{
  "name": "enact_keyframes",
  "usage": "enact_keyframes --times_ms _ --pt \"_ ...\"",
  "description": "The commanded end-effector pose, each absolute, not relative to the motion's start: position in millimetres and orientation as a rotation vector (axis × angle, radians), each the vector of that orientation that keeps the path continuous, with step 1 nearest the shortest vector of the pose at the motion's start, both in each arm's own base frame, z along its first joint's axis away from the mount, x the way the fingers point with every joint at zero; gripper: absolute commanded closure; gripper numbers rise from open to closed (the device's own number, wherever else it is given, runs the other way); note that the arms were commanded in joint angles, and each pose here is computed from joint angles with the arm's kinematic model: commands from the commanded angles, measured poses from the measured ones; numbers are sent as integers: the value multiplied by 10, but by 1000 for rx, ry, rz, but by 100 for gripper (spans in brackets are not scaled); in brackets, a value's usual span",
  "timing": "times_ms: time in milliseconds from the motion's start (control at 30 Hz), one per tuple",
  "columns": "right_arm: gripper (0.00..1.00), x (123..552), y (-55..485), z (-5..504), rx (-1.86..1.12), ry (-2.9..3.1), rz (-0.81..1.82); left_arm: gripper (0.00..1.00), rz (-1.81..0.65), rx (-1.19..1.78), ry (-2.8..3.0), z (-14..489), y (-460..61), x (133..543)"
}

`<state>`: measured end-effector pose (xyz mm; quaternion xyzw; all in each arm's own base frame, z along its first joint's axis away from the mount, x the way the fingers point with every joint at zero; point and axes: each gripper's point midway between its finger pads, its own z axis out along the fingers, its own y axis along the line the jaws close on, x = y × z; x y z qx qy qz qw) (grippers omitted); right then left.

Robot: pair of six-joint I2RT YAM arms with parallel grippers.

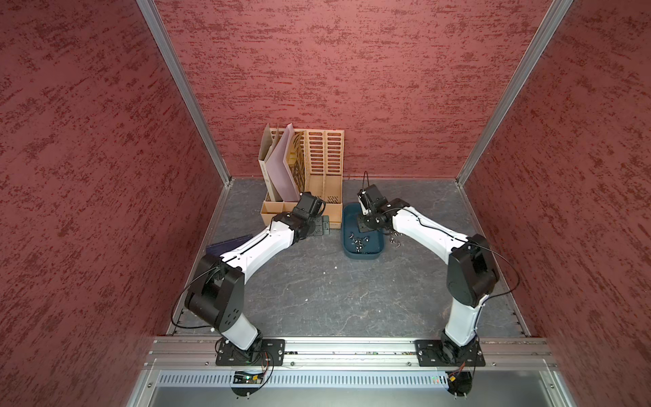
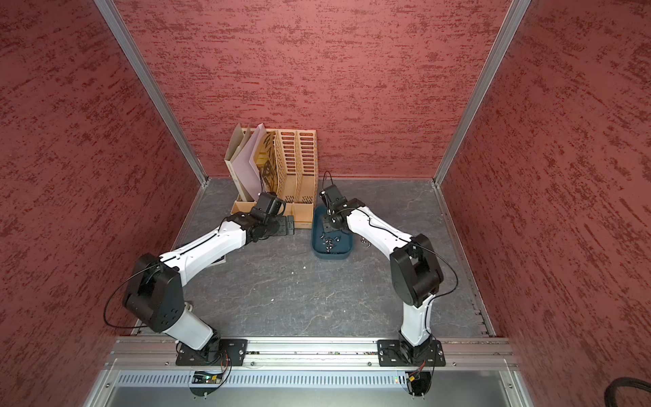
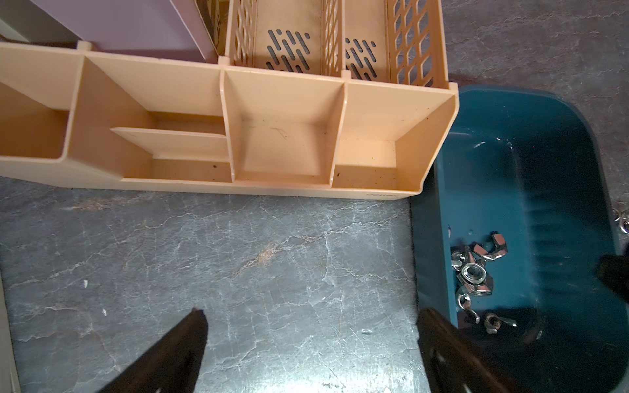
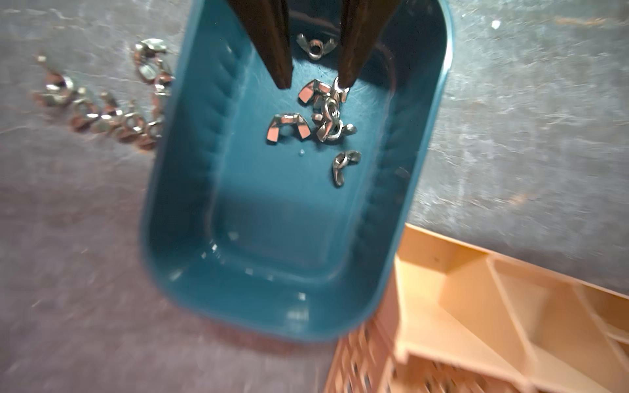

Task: Take out the wing nut from the storage box
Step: Pick up the wing nut from the storage box.

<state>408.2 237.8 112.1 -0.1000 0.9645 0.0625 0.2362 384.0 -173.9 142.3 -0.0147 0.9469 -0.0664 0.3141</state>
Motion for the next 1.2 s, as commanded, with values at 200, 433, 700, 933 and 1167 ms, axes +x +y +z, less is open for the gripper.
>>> enact_keyframes --times_ms 200,433,700,933,1167 --pt "71 4086 2273 657 -187 2756 68 0 -172 -52 2465 1520 -1675 3856" --pt "72 4087 2232 494 -155 2793 56 0 -170 -57 2463 1524 -1656 3860" --pt "71 4115 2169 388 -116 2816 47 0 -167 -63 2468 1502 -1642 3841" --pt "69 4219 2190 373 -97 2800 62 0 -166 -64 2470 1496 -1636 3832" --pt "68 4337 2203 377 -80 2789 67 0 -165 -63 2472 1486 -1631 3817"
